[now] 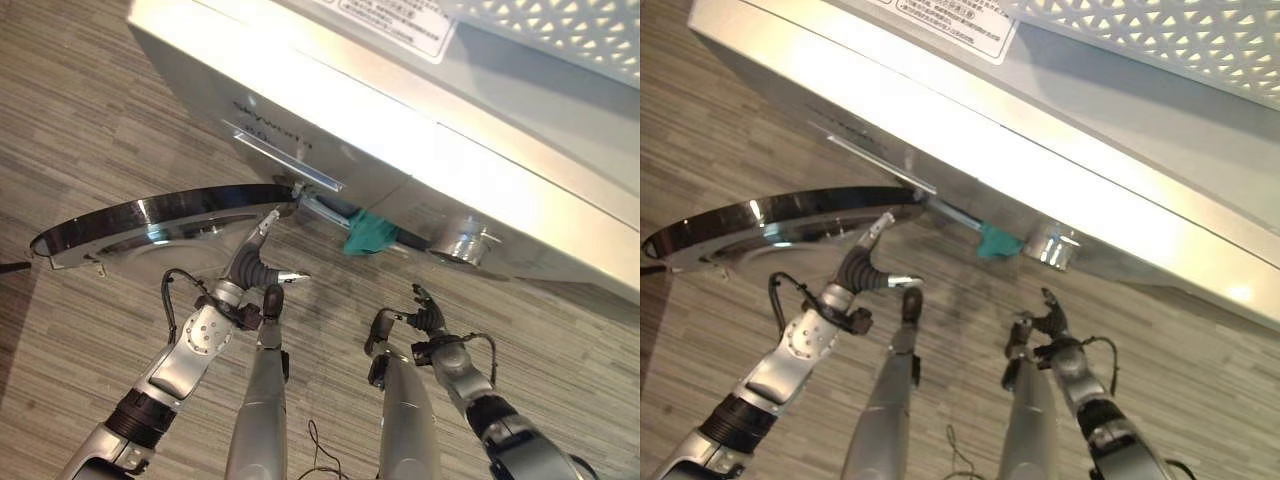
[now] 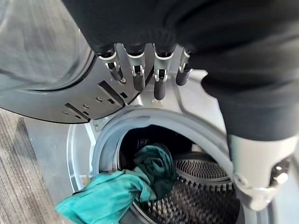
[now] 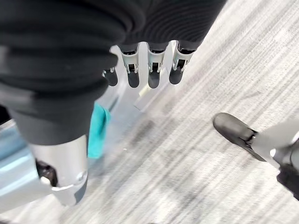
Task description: Grab the laundry basket,head to the washer,open it,put in the laundry and shut it.
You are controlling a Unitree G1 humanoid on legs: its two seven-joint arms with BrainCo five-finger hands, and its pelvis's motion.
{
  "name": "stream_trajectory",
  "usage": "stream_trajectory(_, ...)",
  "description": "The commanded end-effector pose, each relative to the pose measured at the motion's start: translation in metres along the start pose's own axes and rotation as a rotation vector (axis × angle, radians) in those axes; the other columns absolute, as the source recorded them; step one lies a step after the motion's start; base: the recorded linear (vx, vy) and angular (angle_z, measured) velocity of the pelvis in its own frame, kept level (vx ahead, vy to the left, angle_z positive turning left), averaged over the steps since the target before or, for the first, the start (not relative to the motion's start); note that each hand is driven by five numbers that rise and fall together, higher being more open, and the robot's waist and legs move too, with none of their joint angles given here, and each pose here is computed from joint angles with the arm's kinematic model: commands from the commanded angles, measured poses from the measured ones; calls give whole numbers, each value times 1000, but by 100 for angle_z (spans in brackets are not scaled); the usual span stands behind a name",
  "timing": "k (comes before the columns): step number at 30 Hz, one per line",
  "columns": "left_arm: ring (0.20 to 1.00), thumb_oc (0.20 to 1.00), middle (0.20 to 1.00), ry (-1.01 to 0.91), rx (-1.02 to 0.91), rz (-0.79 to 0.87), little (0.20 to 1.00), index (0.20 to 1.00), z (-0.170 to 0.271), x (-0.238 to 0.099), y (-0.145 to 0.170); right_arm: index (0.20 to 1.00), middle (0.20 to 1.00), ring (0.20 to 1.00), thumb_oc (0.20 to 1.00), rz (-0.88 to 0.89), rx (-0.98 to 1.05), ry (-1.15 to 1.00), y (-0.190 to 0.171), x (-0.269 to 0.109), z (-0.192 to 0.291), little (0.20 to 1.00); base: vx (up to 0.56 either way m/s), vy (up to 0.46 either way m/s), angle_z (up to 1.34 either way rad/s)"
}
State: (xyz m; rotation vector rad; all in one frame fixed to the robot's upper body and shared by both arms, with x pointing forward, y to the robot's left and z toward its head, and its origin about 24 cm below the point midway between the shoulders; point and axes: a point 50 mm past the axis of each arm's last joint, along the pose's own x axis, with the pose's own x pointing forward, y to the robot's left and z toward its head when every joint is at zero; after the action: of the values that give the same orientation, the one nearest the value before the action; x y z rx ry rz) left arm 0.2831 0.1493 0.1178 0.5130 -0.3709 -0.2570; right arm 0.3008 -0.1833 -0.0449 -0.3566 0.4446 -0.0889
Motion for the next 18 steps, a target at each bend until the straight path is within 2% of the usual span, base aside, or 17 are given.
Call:
stream_trajectory(1,1000,1000,1000,-133,-106,-16,1000,1000,28,-1,5,1000,1000,1000,1000,-101,72,72,-8,8,6,1000,27,-27,23)
stream_trajectory(6,1000,1000,1000,-131,-196,-30,1000,1000,30,-4,4,1000,1000,1000,1000,-188,160,113,-25,18,20,1000,28,-19,33)
stream_trajectory(10,1000,1000,1000,-150,-249,-31,1000,1000,35,-4,3,1000,1000,1000,1000,-335,318,121,-58,26,42,1000,32,-5,17)
stream_trajectory(13,1000,1000,1000,-154,-262,-38,1000,1000,36,-3,2,1000,1000,1000,1000,-359,372,118,-65,27,47,1000,17,-12,10)
stream_trajectory(14,1000,1000,1000,-156,-278,-52,1000,1000,38,-3,0,1000,1000,1000,1000,-411,465,145,-78,27,46,1000,24,-12,22)
stream_trajectory(18,1000,1000,1000,-162,-306,-53,1000,1000,38,-3,2,1000,1000,1000,1000,-469,596,159,-101,25,44,1000,29,3,11)
